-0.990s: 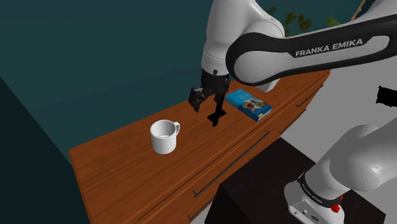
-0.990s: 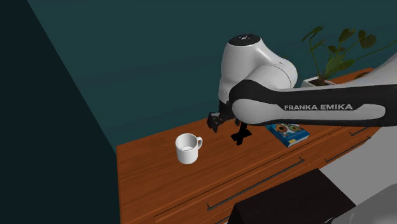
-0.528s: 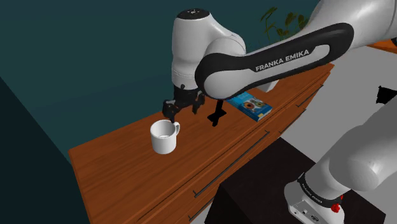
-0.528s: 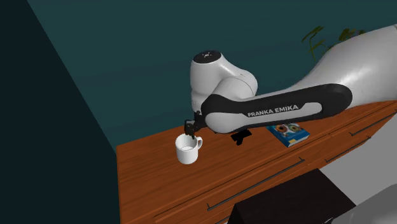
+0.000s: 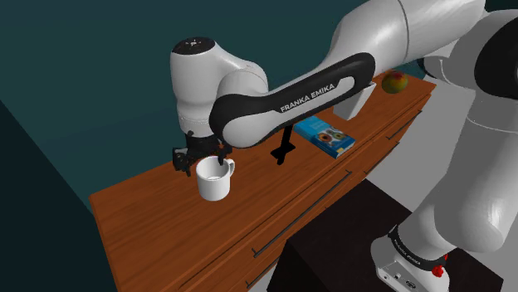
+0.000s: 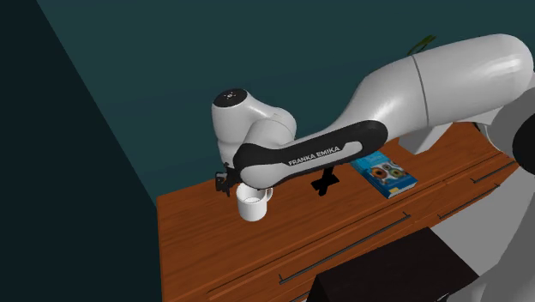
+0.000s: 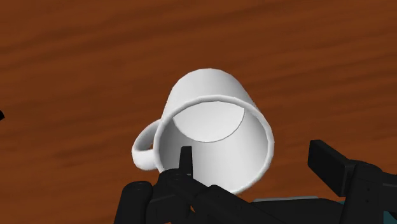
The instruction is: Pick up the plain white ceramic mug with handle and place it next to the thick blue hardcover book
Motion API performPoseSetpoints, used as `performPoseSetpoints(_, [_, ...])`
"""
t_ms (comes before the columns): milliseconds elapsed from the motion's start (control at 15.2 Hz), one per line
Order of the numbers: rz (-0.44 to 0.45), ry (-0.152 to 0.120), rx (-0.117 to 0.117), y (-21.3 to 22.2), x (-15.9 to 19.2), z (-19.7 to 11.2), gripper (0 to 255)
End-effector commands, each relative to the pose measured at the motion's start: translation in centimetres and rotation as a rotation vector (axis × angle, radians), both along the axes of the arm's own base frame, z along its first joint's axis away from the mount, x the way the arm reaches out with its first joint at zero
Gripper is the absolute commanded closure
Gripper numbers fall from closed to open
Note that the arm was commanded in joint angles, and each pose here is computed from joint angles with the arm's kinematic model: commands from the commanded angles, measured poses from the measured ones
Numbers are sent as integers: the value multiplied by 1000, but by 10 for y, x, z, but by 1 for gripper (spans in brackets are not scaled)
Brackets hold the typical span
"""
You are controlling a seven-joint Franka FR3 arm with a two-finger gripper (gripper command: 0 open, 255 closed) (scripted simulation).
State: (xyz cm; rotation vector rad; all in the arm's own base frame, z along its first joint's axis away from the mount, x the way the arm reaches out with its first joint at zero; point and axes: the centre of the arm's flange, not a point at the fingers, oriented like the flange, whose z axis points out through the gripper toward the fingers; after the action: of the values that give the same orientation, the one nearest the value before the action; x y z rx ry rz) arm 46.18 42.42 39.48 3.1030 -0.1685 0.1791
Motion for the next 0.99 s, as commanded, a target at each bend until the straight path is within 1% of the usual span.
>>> performPoseSetpoints(0, [-12,2,3,18,10,-9,0])
performPoseSetpoints(528, [-12,2,3,17,15,-49,0])
performPoseSetpoints(924, [-12,2,3,17,15,-49,0])
